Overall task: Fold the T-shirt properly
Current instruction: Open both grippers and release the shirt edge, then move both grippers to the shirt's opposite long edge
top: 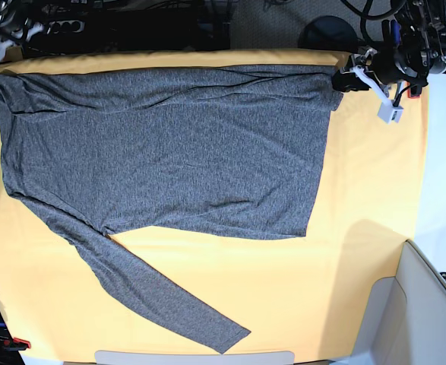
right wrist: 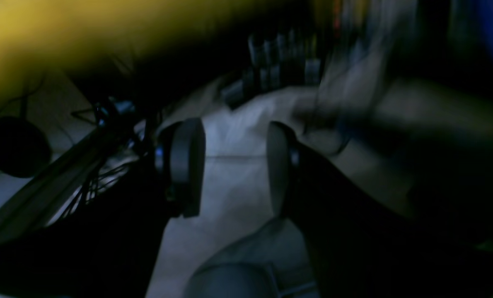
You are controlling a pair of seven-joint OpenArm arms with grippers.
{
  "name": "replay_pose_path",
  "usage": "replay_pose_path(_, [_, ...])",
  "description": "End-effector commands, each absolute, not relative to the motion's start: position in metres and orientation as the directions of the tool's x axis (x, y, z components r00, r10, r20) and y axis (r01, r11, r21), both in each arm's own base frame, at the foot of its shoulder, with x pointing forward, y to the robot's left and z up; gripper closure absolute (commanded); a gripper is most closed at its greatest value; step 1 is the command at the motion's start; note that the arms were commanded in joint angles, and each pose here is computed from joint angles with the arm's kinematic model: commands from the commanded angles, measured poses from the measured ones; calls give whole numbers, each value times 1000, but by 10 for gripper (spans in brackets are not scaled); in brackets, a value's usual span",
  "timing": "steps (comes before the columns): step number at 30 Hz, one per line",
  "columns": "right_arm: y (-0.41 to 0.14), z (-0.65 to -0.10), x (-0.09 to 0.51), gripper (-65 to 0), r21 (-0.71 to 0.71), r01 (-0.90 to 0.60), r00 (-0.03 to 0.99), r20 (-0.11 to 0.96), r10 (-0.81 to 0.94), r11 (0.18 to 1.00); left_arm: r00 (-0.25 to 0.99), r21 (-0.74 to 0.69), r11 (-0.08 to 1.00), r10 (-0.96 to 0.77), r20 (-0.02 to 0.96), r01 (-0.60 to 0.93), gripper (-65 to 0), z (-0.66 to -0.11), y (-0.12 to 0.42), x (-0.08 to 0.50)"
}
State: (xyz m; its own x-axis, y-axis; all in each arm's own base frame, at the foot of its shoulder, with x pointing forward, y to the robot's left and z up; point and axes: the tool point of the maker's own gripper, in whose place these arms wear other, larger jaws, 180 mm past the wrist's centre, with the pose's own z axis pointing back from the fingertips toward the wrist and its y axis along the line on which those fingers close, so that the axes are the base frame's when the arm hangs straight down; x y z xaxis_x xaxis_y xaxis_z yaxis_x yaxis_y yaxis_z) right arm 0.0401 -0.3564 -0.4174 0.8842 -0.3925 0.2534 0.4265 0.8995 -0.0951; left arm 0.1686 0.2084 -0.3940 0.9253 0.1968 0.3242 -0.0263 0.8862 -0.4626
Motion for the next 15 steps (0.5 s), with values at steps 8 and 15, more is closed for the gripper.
replay_pose_path(8, [-380, -354, 92, -244, -158, 396, 830, 482, -280, 904, 885, -406, 910, 120, 449, 83, -183, -357, 208, 187])
replay_pose_path(15, [-384, -297, 134, -244, -191, 384, 742, 646, -179, 903, 825, -298, 950, 90, 558, 98, -182, -313, 233, 198])
